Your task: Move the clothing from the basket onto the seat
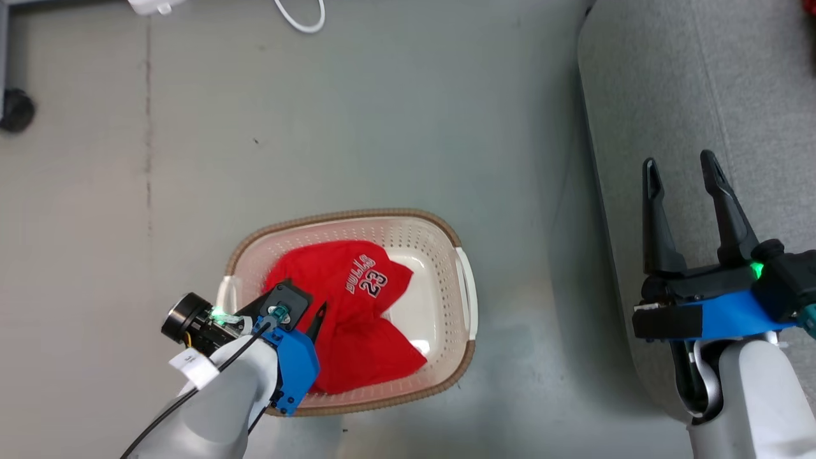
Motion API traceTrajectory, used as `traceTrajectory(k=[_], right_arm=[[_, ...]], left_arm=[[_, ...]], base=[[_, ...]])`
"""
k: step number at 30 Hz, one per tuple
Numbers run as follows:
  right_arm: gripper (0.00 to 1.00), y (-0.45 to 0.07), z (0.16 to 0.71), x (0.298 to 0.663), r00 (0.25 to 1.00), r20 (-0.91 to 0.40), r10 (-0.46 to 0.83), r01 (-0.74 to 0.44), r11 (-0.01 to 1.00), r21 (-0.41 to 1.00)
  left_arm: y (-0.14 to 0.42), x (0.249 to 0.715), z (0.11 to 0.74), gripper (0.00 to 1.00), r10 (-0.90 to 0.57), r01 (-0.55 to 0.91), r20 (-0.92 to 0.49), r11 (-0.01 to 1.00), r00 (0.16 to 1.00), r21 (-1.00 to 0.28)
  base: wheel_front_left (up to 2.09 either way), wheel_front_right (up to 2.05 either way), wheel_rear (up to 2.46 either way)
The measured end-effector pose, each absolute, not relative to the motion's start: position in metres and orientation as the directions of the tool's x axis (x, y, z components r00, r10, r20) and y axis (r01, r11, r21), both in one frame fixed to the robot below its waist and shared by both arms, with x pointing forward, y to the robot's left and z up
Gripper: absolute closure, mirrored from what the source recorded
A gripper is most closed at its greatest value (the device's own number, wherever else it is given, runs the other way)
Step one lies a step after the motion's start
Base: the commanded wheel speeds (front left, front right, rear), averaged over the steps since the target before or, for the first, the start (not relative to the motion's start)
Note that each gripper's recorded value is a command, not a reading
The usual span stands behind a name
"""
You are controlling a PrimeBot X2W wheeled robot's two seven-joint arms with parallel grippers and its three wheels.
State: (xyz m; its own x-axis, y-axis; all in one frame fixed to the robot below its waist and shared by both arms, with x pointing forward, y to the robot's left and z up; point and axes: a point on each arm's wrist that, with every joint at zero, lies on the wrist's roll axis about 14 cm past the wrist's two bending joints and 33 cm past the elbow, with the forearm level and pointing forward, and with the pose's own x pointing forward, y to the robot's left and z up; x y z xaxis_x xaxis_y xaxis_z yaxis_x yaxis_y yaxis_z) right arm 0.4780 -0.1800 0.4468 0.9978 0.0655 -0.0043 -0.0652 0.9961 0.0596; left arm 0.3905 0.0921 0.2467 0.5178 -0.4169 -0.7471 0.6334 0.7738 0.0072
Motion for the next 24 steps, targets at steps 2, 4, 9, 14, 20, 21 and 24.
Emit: traceTrajectory(k=[2,4,9,14,20,21,24], right_arm=[[0.00,-0.182,0.438,0.482,0.998,-0.019,0.062,-0.061,0.996,0.058],[0.00,-0.183,0.434,0.489,0.998,-0.021,0.060,-0.058,0.997,0.059],[0.00,-0.186,0.418,0.499,0.997,-0.043,0.057,-0.055,0.997,0.051],[0.00,-0.188,0.403,0.510,0.997,-0.057,0.057,-0.055,0.998,0.041],[0.00,-0.192,0.380,0.519,0.995,-0.083,0.053,-0.051,0.998,0.026],[0.00,-0.193,0.377,0.521,0.995,-0.086,0.054,-0.052,0.998,0.024],[0.00,-0.194,0.366,0.524,0.994,-0.096,0.055,-0.053,0.998,0.022]], left_arm=[[0.093,0.382,0.230,0.00,-0.404,0.658,-0.794,0.753,0.454,-0.007],[0.092,0.377,0.216,0.00,-0.397,0.690,-0.827,0.724,0.398,-0.016],[0.091,0.365,0.187,0.00,-0.382,0.792,-0.884,0.611,0.271,-0.021],[0.092,0.361,0.161,0.00,-0.357,0.855,-0.918,0.517,0.176,-0.037],[0.085,0.376,0.133,0.00,-0.352,0.903,-0.928,0.427,0.121,-0.044],[0.084,0.379,0.128,0.00,-0.349,0.909,-0.930,0.415,0.114,-0.044],[0.083,0.387,0.112,0.00,-0.338,0.923,-0.937,0.382,0.092,-0.047]], base=[[0.00,0.00,0.00],[0.00,0.00,0.00],[0.00,0.00,0.00],[0.00,0.00,0.00],[0.00,0.00,0.00],[0.00,0.00,0.00],[0.00,0.00,0.00]])
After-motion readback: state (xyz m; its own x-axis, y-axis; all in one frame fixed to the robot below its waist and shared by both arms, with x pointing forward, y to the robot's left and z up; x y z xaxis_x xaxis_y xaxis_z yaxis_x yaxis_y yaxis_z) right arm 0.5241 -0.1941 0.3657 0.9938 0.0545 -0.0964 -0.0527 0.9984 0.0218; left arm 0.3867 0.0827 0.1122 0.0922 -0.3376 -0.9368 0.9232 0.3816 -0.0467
